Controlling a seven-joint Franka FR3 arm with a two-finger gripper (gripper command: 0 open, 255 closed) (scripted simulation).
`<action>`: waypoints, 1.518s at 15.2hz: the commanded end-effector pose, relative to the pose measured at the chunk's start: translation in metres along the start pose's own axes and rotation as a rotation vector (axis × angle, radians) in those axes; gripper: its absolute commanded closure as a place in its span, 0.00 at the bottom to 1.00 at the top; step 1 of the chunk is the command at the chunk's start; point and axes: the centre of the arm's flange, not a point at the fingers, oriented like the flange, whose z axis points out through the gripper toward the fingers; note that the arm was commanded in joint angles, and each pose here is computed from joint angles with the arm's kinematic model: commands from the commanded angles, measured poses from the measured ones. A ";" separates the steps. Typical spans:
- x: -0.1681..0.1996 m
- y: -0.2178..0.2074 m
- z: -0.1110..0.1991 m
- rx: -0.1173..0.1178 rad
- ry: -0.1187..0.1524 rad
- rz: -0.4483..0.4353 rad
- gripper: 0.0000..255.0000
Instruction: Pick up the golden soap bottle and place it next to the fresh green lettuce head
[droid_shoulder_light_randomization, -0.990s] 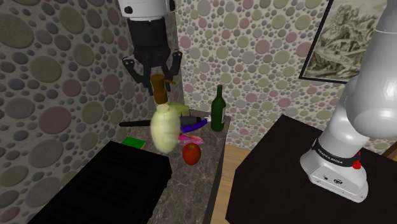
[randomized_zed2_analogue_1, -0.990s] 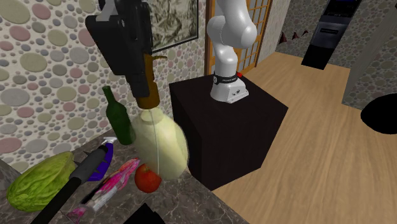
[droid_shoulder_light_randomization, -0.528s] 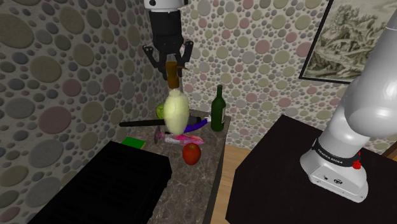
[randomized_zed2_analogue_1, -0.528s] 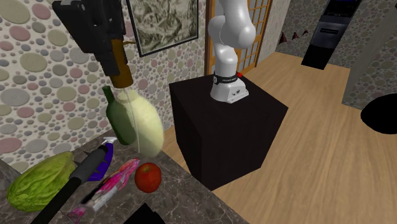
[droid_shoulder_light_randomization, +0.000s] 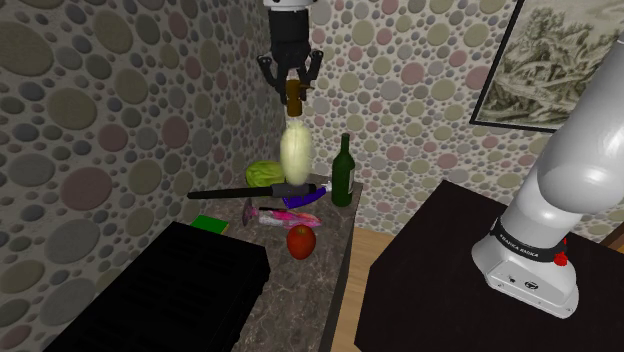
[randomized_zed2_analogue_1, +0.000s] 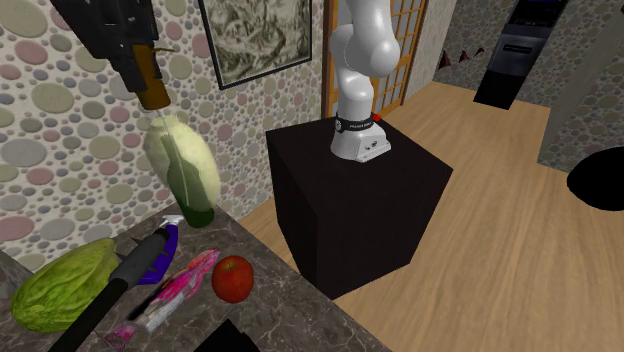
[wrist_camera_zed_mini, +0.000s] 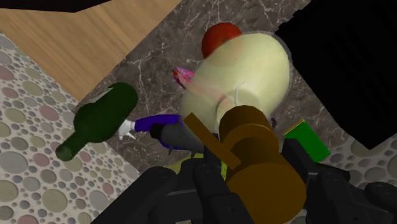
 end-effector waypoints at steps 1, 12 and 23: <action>0.016 0.019 -0.001 0.001 0.000 -0.002 1.00; 0.113 0.122 -0.004 0.001 0.000 -0.002 1.00; 0.113 0.123 0.054 0.001 0.000 -0.002 1.00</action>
